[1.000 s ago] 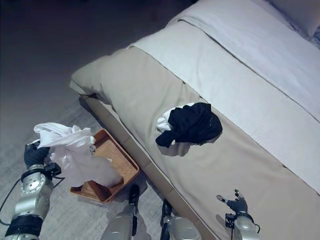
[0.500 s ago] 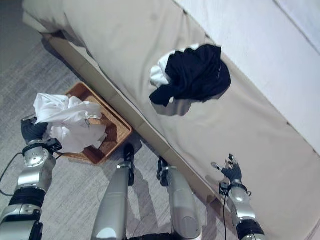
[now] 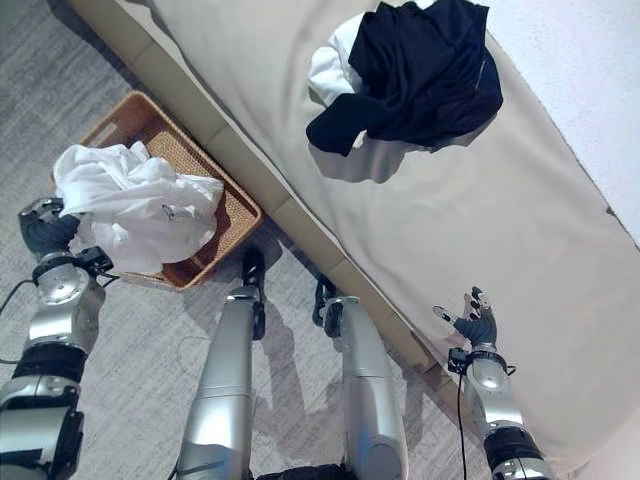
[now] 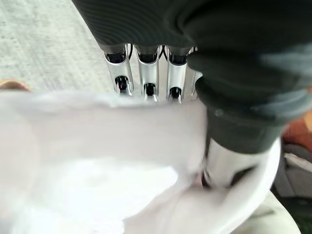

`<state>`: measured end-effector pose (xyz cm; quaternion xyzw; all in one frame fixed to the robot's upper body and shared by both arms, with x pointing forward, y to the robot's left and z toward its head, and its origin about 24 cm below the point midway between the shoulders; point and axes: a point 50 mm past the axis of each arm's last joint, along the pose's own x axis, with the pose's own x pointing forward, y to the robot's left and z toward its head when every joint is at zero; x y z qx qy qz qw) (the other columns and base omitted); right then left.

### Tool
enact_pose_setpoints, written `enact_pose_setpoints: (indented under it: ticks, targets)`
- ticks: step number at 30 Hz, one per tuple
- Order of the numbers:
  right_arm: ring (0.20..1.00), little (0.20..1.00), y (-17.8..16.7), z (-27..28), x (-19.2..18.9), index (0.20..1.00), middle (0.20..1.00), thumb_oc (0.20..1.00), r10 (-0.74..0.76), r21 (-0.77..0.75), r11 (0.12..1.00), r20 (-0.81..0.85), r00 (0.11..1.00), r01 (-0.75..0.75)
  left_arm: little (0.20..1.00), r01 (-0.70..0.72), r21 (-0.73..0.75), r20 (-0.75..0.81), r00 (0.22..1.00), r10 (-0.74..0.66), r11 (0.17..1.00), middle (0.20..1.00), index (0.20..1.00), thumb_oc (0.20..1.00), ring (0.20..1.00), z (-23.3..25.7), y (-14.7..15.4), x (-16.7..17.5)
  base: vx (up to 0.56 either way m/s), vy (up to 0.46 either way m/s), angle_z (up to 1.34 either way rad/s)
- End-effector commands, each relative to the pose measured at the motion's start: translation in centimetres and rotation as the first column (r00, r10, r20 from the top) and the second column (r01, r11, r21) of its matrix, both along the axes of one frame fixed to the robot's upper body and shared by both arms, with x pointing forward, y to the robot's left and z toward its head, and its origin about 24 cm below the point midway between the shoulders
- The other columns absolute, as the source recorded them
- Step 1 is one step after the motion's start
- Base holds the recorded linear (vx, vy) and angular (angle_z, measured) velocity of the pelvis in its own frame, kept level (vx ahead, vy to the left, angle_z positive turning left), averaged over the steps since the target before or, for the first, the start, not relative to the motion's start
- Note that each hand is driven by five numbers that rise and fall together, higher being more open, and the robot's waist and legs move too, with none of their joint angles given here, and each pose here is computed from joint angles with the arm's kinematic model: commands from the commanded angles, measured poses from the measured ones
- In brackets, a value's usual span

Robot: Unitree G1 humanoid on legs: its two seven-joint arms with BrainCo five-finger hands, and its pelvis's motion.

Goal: Pick up clothes into the bucket

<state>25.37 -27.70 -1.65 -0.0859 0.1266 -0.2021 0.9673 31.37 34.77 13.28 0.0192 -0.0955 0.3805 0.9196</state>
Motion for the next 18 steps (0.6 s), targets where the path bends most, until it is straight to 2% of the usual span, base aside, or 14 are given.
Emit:
enact_pose_setpoints:
  ticks: [1, 11, 18]
  targets:
    - [1.0, 1.0, -1.7, 1.5, -0.1, 1.0, 1.0, 1.0, -0.06, -0.025, 0.998, 0.062, 0.996, 0.062, 1.0, -0.025, 0.023, 0.05, 0.998, 0.024, 0.999, 1.0, 1.0, 1.0, 1.0, 1.3, 0.0, 0.2, 0.0, 0.0, 0.0]
    - [1.0, 1.0, -1.1, 4.0, 1.6, 1.0, 1.0, 1.0, -0.032, -0.004, 0.999, 0.18, 0.983, 0.033, 1.0, -0.033, -0.017, 0.025, 0.999, 0.033, 0.999, 1.0, 1.0, 1.0, 1.0, -0.7, -0.9, -0.3, 0.0, 0.007, -0.01]
    - [1.0, 1.0, -0.7, 5.8, 2.3, 1.0, 1.0, 1.0, -0.058, 0.017, 0.998, 0.271, 0.961, 0.056, 1.0, -0.092, -0.074, -0.055, 0.995, 0.088, 0.993, 1.0, 1.0, 1.0, 1.0, -3.5, -0.6, -1.4, 0.0, -0.011, 0.02]
